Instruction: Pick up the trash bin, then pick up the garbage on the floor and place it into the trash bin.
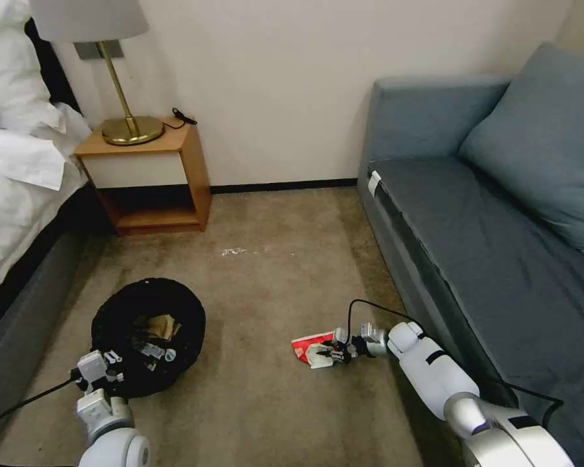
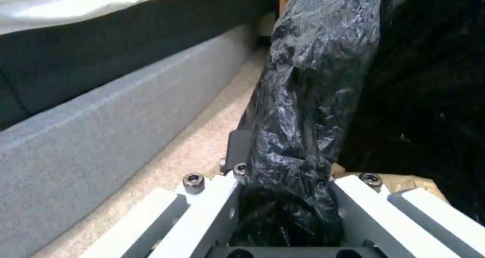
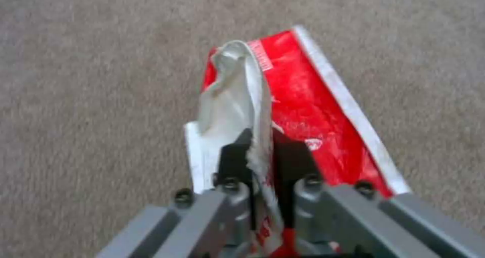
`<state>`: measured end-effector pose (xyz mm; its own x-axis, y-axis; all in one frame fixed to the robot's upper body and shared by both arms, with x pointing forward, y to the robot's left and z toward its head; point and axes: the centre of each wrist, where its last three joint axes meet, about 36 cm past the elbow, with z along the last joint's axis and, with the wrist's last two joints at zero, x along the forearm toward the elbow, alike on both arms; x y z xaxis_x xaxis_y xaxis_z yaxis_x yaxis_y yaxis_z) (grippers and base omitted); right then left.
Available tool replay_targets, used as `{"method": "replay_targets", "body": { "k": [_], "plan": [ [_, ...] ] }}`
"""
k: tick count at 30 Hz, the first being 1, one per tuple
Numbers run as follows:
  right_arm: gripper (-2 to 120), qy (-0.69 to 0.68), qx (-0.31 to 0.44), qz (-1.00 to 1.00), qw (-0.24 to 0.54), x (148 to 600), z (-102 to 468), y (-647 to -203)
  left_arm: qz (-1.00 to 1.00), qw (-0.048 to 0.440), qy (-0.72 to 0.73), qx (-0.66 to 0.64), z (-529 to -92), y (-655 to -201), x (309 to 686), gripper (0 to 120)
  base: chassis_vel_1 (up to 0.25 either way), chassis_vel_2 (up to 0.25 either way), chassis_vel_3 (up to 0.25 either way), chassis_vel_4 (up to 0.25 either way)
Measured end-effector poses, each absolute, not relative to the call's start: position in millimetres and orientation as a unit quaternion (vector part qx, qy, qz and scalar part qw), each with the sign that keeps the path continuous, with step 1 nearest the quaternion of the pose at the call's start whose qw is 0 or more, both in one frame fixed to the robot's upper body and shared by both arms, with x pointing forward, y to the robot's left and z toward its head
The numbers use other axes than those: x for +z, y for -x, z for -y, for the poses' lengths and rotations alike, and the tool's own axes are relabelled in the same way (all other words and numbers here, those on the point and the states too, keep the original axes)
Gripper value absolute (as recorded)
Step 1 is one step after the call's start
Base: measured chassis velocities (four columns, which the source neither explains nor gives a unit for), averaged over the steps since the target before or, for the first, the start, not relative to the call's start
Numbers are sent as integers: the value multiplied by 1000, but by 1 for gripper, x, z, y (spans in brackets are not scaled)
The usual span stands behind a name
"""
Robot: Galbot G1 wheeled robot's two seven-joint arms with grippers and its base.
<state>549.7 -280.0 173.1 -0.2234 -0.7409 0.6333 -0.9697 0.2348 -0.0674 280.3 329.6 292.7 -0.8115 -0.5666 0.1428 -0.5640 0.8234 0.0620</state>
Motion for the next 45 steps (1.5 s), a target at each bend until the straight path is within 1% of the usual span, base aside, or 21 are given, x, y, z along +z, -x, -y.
{"method": "replay_targets", "body": {
  "k": [1,3,7,9,10,11,12,13,16,17,22,23,25,27,29,31,33,35,40,43,45],
  "plan": [
    [1,-571,228,750,241,174,279,-550,952,77,-297,-8,-329,-280,293,4,0,0,0,0],
    [0,-570,222,755,237,175,278,-551,952,77,-296,-8,-329,-279,294,4,0,0,0,0],
    [0,-566,193,776,204,185,266,-558,952,77,-295,-8,-328,-277,294,4,0,0,0,0],
    [0,-559,177,792,173,193,250,-563,953,78,-294,-8,-327,-277,294,4,0,0,0,0],
    [0,-546,165,807,151,197,238,-564,953,78,-294,-8,-327,-277,294,4,0,0,0,0],
    [0,-523,135,834,111,198,212,-563,953,77,-292,-10,-326,-276,294,4,0,0,0,0],
    [0,-523,135,834,111,198,212,-563,953,77,-292,-10,-326,-276,294,4,0,0,0,0],
    [0,-514,120,844,96,198,200,-562,953,76,-292,-11,-326,-276,293,4,0,0,0,0],
    [0,-487,53,871,29,209,136,-558,954,78,-291,-14,-327,-274,292,4,0,0,0,0],
    [0,-487,53,871,29,209,136,-558,954,78,-291,-14,-327,-274,292,4,0,0,0,0],
    [0,-489,-25,872,-21,241,59,-554,954,77,-289,-12,-325,-273,293,4,0,0,0,0],
    [0,-489,-25,872,-21,241,59,-554,954,77,-289,-12,-325,-273,293,4,0,0,0,0],
    [0,-501,-74,862,-28,261,19,-542,954,76,-288,-11,-323,-272,294,4,0,0,0,0],
    [0,-508,-85,857,-28,266,9,-538,955,76,-288,-11,-323,-272,294,4,0,0,0,0],
    [0,-539,-106,836,-28,281,-19,-520,955,75,-287,-10,-323,-273,295,4,0,0,0,0],
    [0,-564,-116,817,-27,292,-40,-503,955,73,-286,-10,-323,-274,297,4,0,0,0,0],
    [0,-570,-118,813,-27,294,-44,-498,956,72,-285,-10,-323,-274,297,4,0,0,0,0],
    [0,-606,-119,787,-18,297,-65,-470,957,65,-283,-7,-321,-275,299,4,0,0,0,0],
    [0,-622,-93,777,-9,285,-74,-455,960,51,-275,5,-313,-278,305,4,0,0,0,0],
    [0,-603,-42,796,-3,263,-72,-454,962,45,-268,8,-310,-277,308,4,0,0,0,0],
    [0,-598,-35,801,-2,260,-71,-455,963,44,-267,8,-310,-276,308,4,0,0,0,0]
  ]
}}
